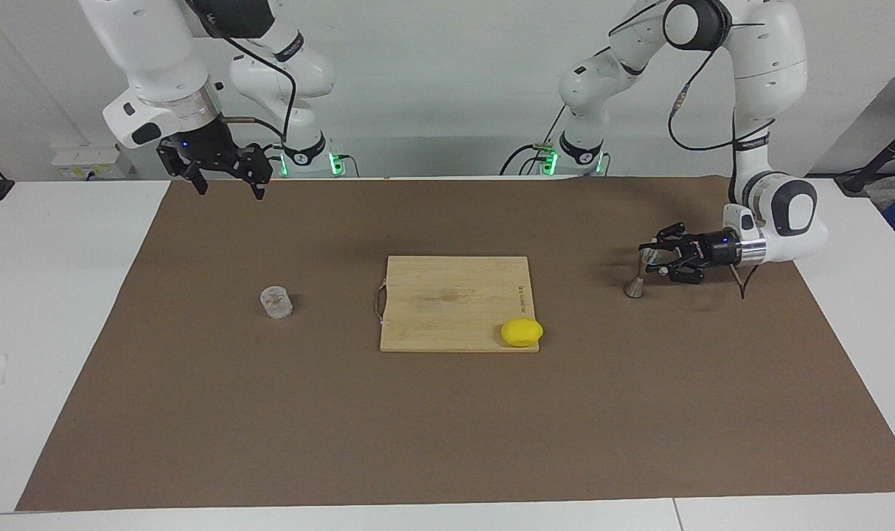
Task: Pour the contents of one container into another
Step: 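Carry the metal cup with the left gripper onto the cutting board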
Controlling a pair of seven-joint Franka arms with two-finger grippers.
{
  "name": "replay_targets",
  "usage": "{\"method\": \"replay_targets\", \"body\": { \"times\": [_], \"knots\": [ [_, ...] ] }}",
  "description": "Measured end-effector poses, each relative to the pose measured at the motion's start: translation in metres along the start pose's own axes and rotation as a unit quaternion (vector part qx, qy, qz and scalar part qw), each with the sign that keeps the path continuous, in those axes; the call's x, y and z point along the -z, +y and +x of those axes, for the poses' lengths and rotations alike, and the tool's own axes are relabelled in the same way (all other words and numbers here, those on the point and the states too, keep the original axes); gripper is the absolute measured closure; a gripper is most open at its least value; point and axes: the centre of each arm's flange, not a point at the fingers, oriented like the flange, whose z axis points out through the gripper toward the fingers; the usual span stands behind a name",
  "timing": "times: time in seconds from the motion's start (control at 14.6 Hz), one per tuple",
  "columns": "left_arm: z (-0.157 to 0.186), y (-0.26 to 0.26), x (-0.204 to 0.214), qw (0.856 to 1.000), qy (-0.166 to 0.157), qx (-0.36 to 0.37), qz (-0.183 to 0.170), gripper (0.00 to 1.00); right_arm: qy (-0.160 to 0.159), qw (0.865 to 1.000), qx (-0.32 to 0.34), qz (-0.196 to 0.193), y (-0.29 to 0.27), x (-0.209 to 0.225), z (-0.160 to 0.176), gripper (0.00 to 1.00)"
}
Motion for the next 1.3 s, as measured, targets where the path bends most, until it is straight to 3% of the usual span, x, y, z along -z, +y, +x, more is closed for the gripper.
{"method": "replay_targets", "body": {
  "times": [0.48,0.75,1.17,1.3],
  "knots": [
    [0.047,-0.027,-0.094,0.997,0.028,0.061,-0.045,0.50,0.000,1.000,0.001,0.000,0.000,0.000,0.000,0.00],
    [0.060,-0.014,-0.152,0.992,0.055,0.087,-0.067,0.50,0.000,1.000,0.002,0.000,0.000,0.000,0.000,0.00],
    [0.065,0.020,-0.259,0.990,0.074,0.117,-0.038,0.50,0.001,1.000,0.000,0.000,0.003,0.000,0.001,0.00],
    [0.071,0.026,-0.299,0.990,0.077,0.120,-0.024,0.50,0.015,1.000,-0.003,0.003,0.005,0.002,0.004,0.00]
  ]
}}
